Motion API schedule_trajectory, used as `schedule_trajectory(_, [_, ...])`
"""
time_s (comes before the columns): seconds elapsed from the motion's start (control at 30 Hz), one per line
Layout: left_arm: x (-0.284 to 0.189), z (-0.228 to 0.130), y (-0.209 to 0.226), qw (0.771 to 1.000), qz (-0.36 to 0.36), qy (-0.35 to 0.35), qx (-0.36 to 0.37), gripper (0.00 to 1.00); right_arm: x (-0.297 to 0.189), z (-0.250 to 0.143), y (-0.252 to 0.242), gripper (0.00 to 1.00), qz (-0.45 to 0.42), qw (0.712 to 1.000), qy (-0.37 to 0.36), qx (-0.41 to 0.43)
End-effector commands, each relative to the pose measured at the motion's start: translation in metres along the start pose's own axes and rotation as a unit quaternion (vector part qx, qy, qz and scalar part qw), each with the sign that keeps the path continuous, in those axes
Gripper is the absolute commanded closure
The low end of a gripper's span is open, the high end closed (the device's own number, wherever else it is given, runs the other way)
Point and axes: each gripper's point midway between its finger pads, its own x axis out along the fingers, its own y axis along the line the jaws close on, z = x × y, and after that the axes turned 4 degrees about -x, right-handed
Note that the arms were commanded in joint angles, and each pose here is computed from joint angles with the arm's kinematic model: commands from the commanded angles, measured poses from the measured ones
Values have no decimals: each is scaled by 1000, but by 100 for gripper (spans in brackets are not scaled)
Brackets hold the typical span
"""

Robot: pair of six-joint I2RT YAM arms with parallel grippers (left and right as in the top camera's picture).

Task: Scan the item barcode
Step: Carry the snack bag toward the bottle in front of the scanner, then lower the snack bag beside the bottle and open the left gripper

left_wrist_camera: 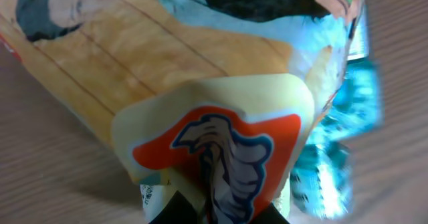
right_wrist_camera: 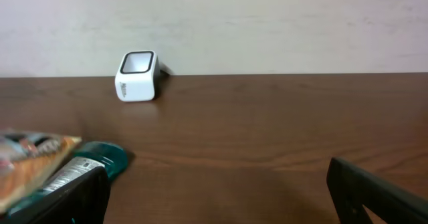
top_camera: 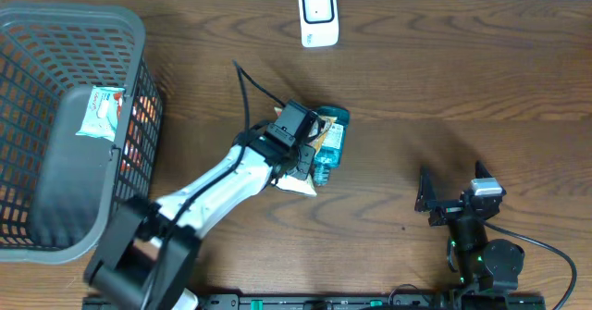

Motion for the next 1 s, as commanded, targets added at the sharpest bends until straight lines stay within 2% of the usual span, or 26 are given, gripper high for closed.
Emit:
schedule_trajectory(0.0, [14,-1,3,1000,12,12,9,93,0,-1,1,1,1,1000,1,-4])
schedule_trajectory(0.23, [37,-19,9,998,24,50,9,93,0,-1,1,1,1,1000,0,-4])
schedule_trajectory(0.8, [35,-21,10,998,26,54,9,91,0,-1,1,1,1,1000,0,-4])
schedule_trajectory(0.97, [25,-20,9,998,25,52,9,46,0,-1,1,1,1,1000,0,-4])
